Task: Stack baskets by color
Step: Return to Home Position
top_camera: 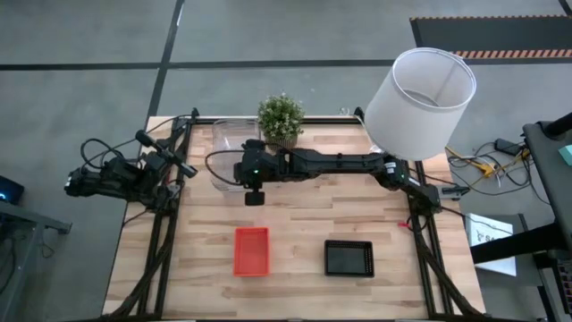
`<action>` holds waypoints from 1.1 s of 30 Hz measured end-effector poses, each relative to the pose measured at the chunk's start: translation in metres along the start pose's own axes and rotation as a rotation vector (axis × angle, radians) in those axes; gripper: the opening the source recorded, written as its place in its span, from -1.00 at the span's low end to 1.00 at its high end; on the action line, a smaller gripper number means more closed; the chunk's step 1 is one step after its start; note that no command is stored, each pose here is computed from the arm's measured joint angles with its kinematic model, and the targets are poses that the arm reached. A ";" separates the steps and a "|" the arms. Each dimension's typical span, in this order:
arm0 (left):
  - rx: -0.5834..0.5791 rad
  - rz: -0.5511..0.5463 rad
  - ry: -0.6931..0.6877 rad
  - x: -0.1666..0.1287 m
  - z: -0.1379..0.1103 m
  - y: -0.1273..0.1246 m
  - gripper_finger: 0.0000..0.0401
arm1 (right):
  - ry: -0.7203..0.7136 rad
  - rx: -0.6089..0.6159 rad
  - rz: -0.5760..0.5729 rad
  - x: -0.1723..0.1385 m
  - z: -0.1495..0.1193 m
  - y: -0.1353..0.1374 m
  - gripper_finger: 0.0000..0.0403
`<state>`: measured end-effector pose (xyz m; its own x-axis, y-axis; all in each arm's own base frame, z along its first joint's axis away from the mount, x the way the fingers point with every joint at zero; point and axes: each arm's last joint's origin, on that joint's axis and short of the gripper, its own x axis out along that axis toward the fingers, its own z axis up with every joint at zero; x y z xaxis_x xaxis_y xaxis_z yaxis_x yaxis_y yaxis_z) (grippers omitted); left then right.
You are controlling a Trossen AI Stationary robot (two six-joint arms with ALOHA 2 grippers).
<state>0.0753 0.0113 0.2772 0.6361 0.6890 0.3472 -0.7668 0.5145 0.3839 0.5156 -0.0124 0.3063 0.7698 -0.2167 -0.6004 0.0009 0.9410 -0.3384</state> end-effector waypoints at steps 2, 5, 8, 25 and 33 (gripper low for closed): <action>0.001 -0.004 -0.001 0.000 0.000 -0.001 -0.71 | 0.021 0.012 0.009 -0.011 0.001 -0.001 -0.47; -0.009 -0.015 0.004 0.001 0.000 -0.004 -0.71 | 0.057 0.005 0.032 -0.021 0.001 0.006 -0.53; 0.004 -0.054 -0.017 0.003 0.000 -0.009 -0.71 | 0.087 -0.026 0.064 -0.026 -0.004 0.020 -0.60; -0.074 -0.783 -0.307 0.005 -0.003 -0.063 -0.71 | -0.248 -0.087 0.104 -0.071 -0.108 0.064 -0.81; -0.213 -1.054 -0.335 0.002 -0.004 -0.078 -0.71 | -0.425 -0.134 0.068 -0.131 -0.145 0.064 -0.81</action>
<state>0.1365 -0.0255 0.2445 0.9415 -0.2965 0.1604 0.1884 0.8574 0.4790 0.3218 0.0390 0.2583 0.9590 -0.0032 -0.2832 -0.1200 0.9011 -0.4166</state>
